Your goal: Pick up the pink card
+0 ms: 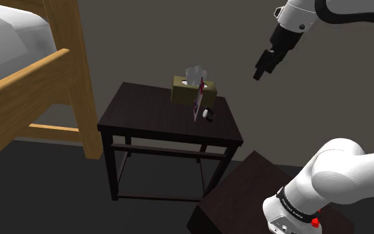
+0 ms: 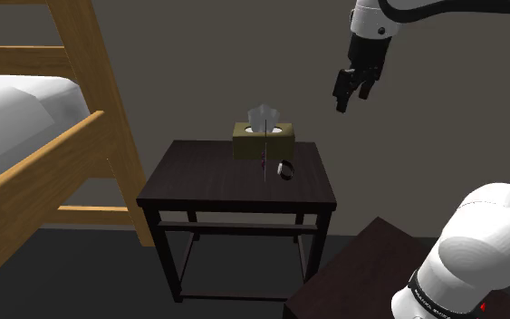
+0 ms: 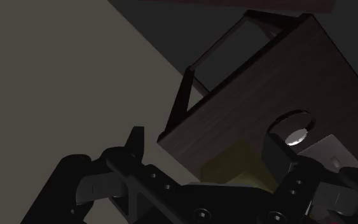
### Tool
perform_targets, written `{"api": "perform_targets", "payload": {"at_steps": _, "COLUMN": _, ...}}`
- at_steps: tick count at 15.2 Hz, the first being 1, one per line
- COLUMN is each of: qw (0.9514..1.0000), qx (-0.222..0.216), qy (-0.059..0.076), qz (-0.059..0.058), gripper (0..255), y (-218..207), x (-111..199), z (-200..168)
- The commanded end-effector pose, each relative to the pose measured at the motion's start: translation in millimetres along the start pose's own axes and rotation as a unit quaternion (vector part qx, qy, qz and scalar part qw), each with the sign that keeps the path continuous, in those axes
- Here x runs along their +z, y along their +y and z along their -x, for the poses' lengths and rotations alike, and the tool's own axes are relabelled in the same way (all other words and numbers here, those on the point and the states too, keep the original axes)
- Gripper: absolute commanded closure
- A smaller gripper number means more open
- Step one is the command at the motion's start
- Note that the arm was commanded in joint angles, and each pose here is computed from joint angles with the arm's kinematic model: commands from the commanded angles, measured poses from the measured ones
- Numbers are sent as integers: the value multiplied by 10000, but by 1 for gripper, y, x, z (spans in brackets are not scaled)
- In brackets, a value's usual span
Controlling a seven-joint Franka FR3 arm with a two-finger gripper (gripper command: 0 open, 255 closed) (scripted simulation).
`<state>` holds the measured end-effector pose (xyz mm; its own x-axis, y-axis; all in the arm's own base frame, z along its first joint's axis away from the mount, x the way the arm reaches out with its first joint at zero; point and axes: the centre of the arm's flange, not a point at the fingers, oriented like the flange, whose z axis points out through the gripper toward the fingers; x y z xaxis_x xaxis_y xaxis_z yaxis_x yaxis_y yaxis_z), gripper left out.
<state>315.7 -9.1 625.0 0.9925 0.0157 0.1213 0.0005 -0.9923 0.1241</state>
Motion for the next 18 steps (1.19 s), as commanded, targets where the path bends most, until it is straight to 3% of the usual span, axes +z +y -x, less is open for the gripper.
{"api": "perform_targets", "payload": {"at_steps": 1, "qw": 10000, "qx": 0, "qy": 0, "qz": 0, "gripper": 0, "y": 0, "x": 0, "z": 0}}
{"api": "perform_targets", "payload": {"at_steps": 5, "qw": 9946, "qx": -676, "qy": 570, "qz": -537, "gripper": 0, "y": -16, "x": 20, "z": -20}}
{"api": "perform_targets", "payload": {"at_steps": 9, "qw": 9786, "qx": -1345, "qy": 1133, "qz": -1068, "gripper": 0, "y": -36, "x": 36, "z": -40}}
{"api": "perform_targets", "payload": {"at_steps": 13, "qw": 9521, "qx": -2000, "qy": 1685, "qz": -1588, "gripper": 0, "y": -60, "x": 48, "z": -58}}
{"api": "perform_targets", "payload": {"at_steps": 15, "qw": 9349, "qx": -2319, "qy": 1954, "qz": -1842, "gripper": 0, "y": -74, "x": 52, "z": -66}}
{"api": "perform_targets", "payload": {"at_steps": 18, "qw": 9046, "qx": -2787, "qy": 2348, "qz": -2213, "gripper": 0, "y": -95, "x": 55, "z": -77}}
